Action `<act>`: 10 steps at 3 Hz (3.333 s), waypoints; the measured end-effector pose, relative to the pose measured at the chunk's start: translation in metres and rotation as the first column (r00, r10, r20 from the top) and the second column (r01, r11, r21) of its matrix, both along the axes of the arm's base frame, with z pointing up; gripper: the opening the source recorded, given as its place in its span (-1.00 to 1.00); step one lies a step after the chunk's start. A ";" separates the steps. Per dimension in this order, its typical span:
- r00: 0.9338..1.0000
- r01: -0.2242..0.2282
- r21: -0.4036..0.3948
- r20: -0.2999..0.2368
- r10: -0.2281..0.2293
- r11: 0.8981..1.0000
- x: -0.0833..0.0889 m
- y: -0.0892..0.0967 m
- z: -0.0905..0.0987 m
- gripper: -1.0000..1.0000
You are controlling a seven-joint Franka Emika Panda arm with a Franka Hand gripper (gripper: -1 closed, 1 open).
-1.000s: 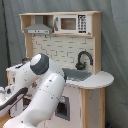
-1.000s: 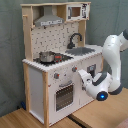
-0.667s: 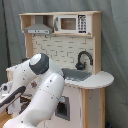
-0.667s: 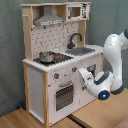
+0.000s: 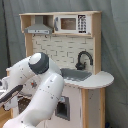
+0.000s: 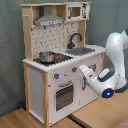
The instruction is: Play with the kitchen
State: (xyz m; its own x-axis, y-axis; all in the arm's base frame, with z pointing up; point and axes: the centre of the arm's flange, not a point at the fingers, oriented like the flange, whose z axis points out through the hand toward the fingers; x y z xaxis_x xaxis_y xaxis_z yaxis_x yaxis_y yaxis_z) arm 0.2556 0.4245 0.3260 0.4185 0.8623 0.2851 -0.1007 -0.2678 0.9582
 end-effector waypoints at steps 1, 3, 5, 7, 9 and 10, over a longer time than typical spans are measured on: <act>1.000 -0.013 -0.082 -0.018 0.011 0.997 -0.009 0.004 0.012 1.00; 0.996 -0.058 -0.302 -0.077 0.036 0.951 -0.020 0.011 0.021 1.00; 0.990 -0.109 -0.463 -0.126 0.057 0.879 -0.028 0.021 0.028 1.00; 0.977 -0.169 -0.633 -0.207 0.045 0.755 -0.033 0.023 0.023 1.00; 0.961 -0.217 -0.776 -0.276 -0.011 0.592 -0.033 0.006 0.006 1.00; 0.959 -0.223 -0.810 -0.281 -0.024 0.542 -0.020 0.000 0.005 1.00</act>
State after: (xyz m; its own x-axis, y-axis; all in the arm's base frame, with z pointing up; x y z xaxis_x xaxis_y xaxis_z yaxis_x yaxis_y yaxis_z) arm 0.2358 0.4241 0.3314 0.2579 0.6964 -0.6698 0.1277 0.6626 0.7380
